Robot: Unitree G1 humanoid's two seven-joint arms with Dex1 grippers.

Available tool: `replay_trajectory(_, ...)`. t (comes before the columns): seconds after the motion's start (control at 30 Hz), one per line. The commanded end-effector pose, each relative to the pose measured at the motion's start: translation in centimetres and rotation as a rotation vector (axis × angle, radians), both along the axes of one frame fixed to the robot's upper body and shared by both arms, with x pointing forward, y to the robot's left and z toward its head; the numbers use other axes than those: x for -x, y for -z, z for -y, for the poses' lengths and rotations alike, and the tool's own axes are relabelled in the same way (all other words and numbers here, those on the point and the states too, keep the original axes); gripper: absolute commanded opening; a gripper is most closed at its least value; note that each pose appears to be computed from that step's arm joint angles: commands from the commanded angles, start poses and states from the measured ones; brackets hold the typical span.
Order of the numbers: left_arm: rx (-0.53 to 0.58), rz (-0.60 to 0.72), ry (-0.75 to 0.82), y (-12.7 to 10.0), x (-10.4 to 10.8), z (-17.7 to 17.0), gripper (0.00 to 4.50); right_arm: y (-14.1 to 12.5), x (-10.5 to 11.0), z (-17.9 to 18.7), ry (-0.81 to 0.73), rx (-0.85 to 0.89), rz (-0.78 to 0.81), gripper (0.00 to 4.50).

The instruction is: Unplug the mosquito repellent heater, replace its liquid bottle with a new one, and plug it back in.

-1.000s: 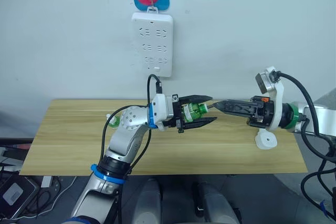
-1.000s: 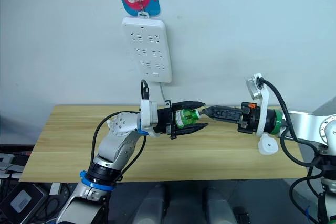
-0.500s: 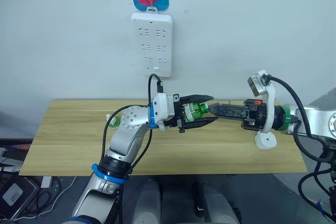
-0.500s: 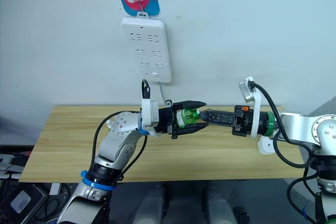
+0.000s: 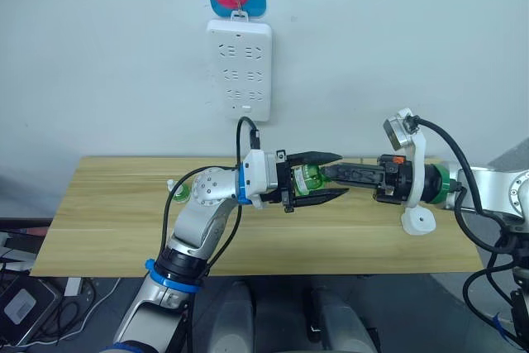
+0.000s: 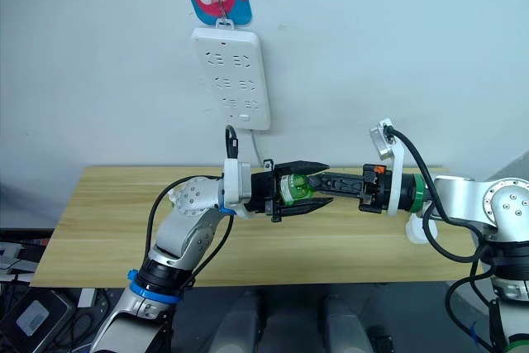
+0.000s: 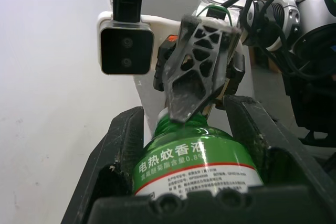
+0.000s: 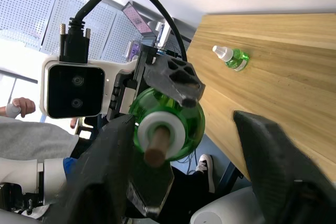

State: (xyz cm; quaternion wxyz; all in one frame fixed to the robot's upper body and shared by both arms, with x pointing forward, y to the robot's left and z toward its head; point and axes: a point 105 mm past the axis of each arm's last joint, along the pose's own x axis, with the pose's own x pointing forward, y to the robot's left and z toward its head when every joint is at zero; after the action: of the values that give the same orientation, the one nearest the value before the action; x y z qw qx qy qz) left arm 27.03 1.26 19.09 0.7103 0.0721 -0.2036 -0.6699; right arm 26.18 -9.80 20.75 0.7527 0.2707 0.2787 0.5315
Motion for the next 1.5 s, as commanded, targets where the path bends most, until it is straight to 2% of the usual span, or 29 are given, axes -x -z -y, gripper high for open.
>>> replay_trajectory(0.03, 0.027, 0.048, 0.023, -1.1, 0.9, 0.2, 2.26, -1.0, 0.5, -0.5, -0.030, -0.021, 0.035, 1.43)
replay_trajectory(0.1, 0.026, 0.046, 0.021, -1.0, 0.9, 0.2, 2.26, -1.1, 0.5, -0.5, -0.036, -0.023, 0.035, 0.82)
replay_trajectory(0.4, 0.026, 0.050, 0.001, -0.8, 0.7, 0.1, 2.26, -1.1, 0.6, -0.3, -0.038, -0.026, 0.034, 0.83)
replay_trajectory(0.47, 0.025, 0.056, -0.008, -0.9, 0.6, 0.1, 2.98, -1.1, 0.5, -0.2, -0.027, -0.027, 0.033, 0.83)
replay_trajectory(0.63, 0.023, 0.045, -0.023, -0.8, 0.2, -0.3, 4.44, -0.9, 0.3, 0.4, 0.000, -0.025, 0.026, 0.83)
replay_trajectory(0.8, -0.008, 0.045, -0.046, -0.8, 0.2, -1.7, 4.50, 0.0, -0.3, 2.2, 0.098, 0.033, -0.006, 0.83)
replay_trajectory(0.97, -0.194, 0.037, -0.033, 1.5, 0.8, -3.9, 4.50, 2.7, -2.5, 5.2, 0.297, 0.254, 0.014, 0.83)
replay_trajectory(1.03, -0.292, 0.028, -0.075, 3.0, 0.3, -4.7, 4.50, 4.7, -3.4, 6.6, 0.351, 0.421, 0.040, 0.83)
replay_trajectory(1.13, -0.384, 0.032, -0.115, 4.6, -0.1, -5.3, 4.50, 7.5, -4.7, 8.7, 0.399, 0.664, 0.093, 0.83)
replay_trajectory(1.23, -0.426, 0.085, -0.140, 5.4, -0.4, -5.3, 4.50, 9.4, -6.1, 10.3, 0.381, 0.874, 0.215, 0.83)
replay_trajectory(1.33, -0.435, 0.112, -0.162, 5.7, -0.9, -4.9, 4.50, 10.7, -7.7, 11.3, 0.368, 0.986, 0.292, 0.83)
replay_trajectory(1.5, -0.415, 0.076, -0.160, 5.9, -1.0, -4.4, 4.50, 11.8, -10.0, 11.9, 0.327, 1.084, 0.421, 0.83)
